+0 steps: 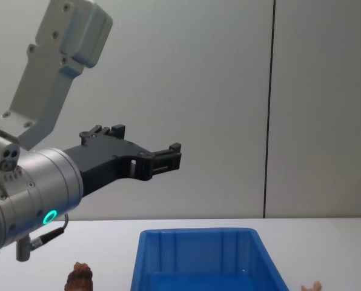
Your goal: Pick up the two dolls from the table and place them into the box.
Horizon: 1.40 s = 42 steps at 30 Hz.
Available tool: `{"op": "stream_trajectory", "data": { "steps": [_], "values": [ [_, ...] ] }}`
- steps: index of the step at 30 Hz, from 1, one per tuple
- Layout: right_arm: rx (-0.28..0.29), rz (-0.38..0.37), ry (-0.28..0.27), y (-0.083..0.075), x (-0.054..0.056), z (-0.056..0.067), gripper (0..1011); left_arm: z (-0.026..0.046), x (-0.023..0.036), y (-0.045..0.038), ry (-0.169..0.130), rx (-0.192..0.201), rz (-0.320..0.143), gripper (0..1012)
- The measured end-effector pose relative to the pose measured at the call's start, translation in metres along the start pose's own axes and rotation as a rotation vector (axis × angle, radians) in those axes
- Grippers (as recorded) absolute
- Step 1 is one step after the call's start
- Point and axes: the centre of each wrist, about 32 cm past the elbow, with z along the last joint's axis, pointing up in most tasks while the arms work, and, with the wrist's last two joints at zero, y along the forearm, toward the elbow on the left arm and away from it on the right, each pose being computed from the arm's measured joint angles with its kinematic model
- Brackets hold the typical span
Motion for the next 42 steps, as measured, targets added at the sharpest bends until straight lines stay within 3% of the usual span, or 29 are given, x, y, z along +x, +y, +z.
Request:
{"op": "stream_trajectory", "data": {
  "steps": [12,24,35,42],
  "values": [
    [0.127,0.047,-0.038,0.001,-0.008,0.018,248,0.0,0.0,0.0,0.0,0.0,0.0,1004],
    [0.272,0.178,-0.108,0.01,-0.025,0.06,176,0.0,0.0,0.0,0.0,0.0,0.0,1004],
    [0.305,0.329,-0.143,0.027,-0.047,0.083,112,0.0,0.0,0.0,0.0,0.0,0.0,1004],
    [0.278,0.418,-0.155,0.042,-0.064,0.087,74,0.0,0.0,0.0,0.0,0.0,0.0,1004]
  ]
}}
